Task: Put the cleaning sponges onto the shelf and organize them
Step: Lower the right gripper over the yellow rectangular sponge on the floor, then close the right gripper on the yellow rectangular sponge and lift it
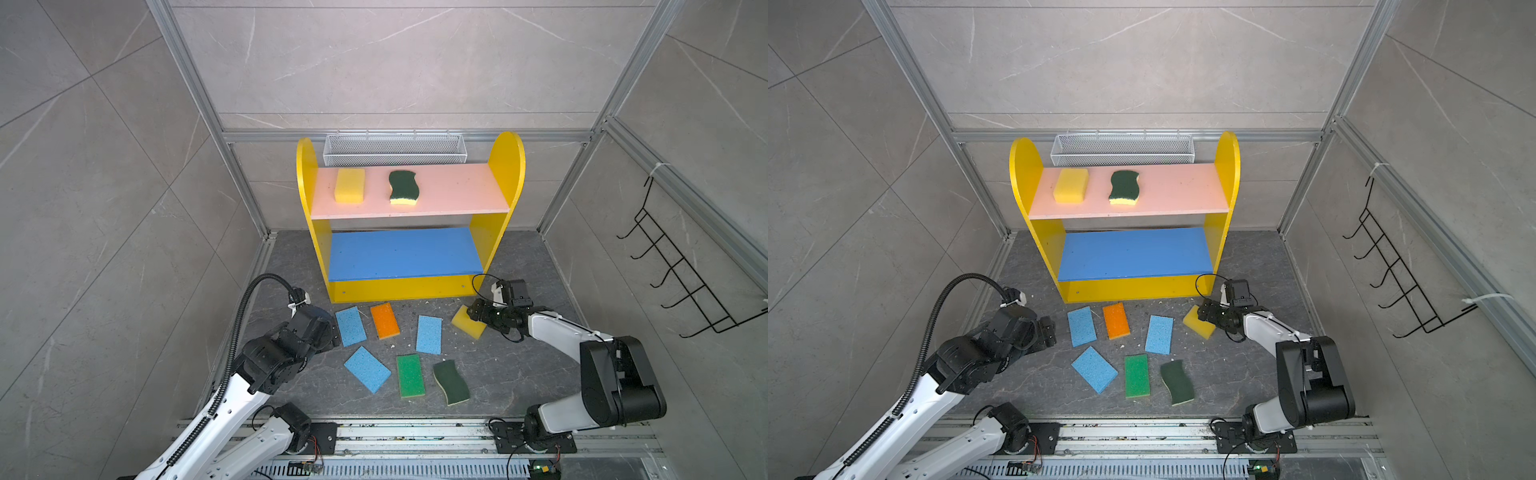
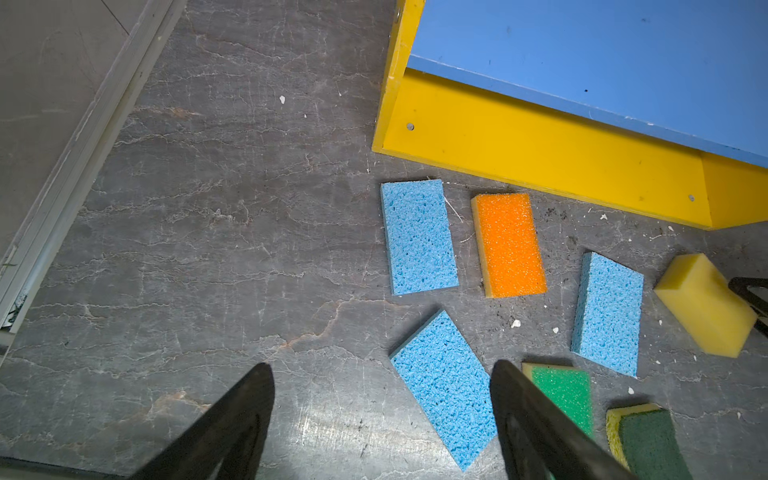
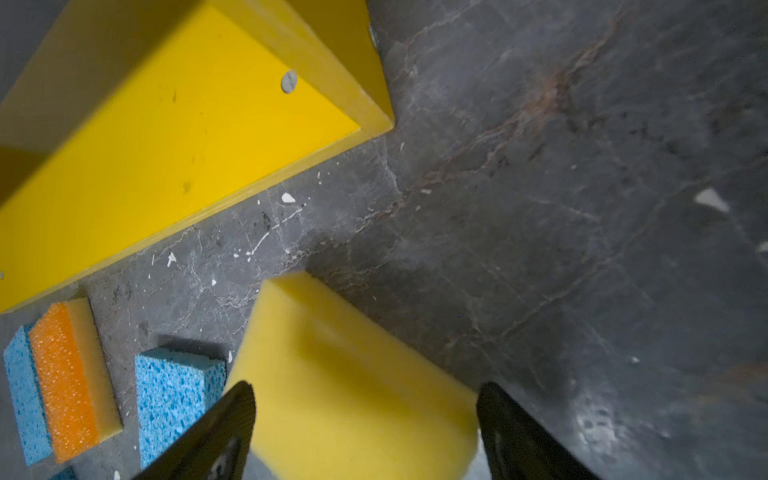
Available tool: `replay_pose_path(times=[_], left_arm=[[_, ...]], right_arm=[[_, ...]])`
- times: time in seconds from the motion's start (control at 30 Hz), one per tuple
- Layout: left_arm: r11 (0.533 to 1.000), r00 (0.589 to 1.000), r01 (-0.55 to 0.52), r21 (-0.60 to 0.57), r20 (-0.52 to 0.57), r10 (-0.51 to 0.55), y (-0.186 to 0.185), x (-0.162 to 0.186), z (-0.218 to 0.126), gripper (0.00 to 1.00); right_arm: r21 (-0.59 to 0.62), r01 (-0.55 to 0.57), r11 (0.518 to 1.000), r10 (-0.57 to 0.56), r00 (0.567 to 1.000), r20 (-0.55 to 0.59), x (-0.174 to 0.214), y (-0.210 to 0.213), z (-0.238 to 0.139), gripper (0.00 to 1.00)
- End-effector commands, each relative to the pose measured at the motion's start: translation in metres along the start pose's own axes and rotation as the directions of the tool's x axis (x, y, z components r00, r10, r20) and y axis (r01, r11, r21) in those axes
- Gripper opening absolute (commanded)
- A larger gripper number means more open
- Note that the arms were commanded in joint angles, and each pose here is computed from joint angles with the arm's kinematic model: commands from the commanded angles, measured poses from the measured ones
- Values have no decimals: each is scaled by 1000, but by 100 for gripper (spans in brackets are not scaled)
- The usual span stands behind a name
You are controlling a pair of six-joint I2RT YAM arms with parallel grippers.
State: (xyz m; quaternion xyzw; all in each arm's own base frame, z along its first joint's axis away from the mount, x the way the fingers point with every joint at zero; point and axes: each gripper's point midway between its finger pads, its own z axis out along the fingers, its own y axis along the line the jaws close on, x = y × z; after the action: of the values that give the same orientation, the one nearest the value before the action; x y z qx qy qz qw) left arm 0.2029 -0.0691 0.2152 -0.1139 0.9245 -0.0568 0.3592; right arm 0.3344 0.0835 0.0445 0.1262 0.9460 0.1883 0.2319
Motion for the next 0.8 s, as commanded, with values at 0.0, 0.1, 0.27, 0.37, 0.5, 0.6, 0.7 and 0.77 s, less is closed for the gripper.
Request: replay_pose_path(times=[0.0,0.1,0.27,0.37,0.5,0.6,0.7,0.77], left_arm=[[999,999,32,26,21,-32,-4,-7,-5,84],[999,999,34,27,19,-35,-4,-6,-6,84],[999,999,45,28,20,-46,-2,-4,-6,84],[998,999,48,34,12,-49,-3,-3,-5,84],[998,999,51,37,6,-51,-3,-1,-5,84],[998,999,54,40,5,-54,-3,0,-4,83],[997,998,57,47,1,-57,-4,0,-5,83],[997,998,59,54,2,-59,-4,1,-6,83]], right_arm=[[1,50,999,-50,998,-35,7,7,-2,86],[18,76,997,-75,996,-49,12,10,-3,85],[22,82,996,-80,995,-67,25,13,-7,85],[17,85,996,-84,993,-84,36,15,-10,85],[6,107,994,-106,989,-103,48,20,-10,85],[-8,124,992,-124,985,-116,54,25,-6,85],[-27,132,991,-134,982,-135,60,32,-2,85],[-33,150,988,-153,979,-136,63,38,-3,85]])
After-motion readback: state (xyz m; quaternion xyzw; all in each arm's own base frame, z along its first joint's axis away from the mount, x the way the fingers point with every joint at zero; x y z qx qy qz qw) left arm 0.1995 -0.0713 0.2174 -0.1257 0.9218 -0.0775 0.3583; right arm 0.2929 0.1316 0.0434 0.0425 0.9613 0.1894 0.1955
